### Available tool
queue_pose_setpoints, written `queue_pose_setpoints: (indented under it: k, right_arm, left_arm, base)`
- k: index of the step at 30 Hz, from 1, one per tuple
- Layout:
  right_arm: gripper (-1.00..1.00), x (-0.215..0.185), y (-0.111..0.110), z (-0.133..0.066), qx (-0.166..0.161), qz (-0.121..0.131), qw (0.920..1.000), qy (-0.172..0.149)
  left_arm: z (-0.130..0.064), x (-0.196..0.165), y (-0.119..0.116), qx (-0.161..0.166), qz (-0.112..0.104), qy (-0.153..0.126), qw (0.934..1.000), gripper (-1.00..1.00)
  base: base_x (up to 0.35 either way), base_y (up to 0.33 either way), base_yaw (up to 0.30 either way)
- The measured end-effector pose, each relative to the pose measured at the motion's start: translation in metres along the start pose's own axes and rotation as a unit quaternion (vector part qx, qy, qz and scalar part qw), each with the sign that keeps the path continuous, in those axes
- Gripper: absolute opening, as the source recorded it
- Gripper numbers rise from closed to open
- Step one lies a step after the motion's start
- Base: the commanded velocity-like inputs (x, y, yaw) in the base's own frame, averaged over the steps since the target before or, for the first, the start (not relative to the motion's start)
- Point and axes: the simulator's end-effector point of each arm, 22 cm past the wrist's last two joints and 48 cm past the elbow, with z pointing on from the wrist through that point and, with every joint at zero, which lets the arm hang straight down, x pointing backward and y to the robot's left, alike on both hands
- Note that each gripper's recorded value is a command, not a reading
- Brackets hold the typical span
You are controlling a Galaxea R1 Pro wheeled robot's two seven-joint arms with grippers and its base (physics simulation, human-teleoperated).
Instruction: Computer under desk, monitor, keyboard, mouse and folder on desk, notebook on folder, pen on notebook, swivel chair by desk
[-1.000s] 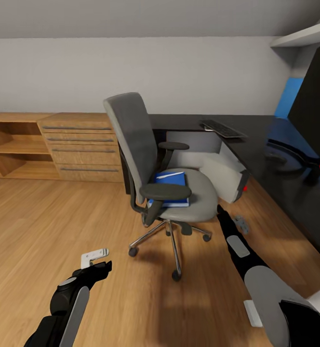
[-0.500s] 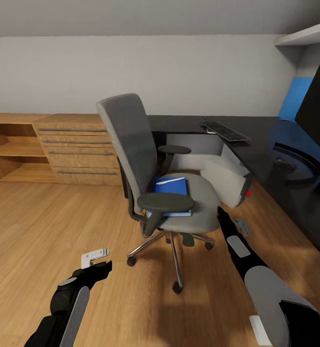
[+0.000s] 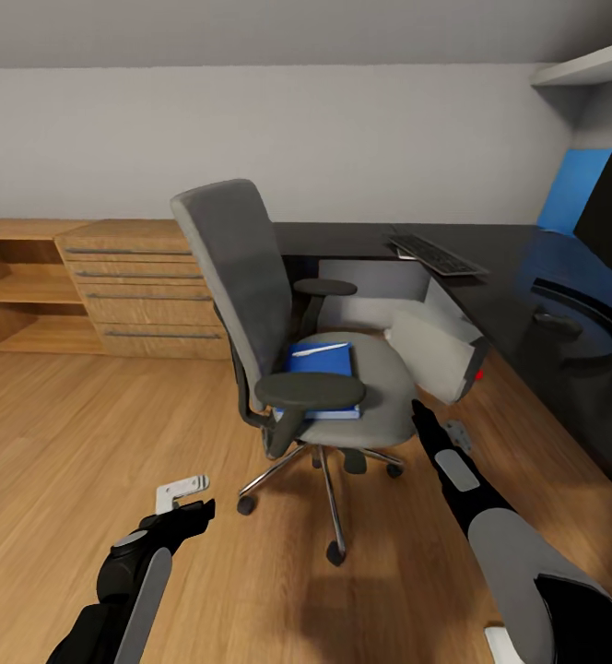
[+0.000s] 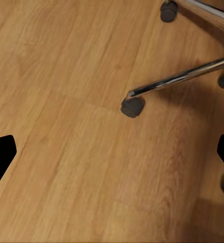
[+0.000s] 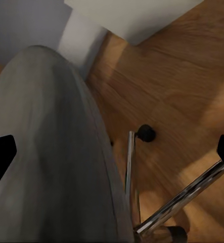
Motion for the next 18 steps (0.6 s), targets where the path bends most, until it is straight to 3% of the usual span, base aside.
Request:
queue_pose_setpoints:
  k: [7,18]
  right_arm:
    - [1.00,0.0011,0.0042,-0.0002,-0.008,0.002,1.0000,0.000]
    - [1.00,0.0019,0.0052,-0.0002,-0.009,0.001,1.0000,0.000]
  left_arm:
    - [0.0001,-0.0003,0.0017,-0.002,0.000,0.000,1.0000,1.00]
    - [0.0002,0.0007,0.0008,-0.001,0.001,0.001,1.0000,1.00]
  base:
    - [0.003,0.000,0.044]
    - [0.001,0.000,0.257]
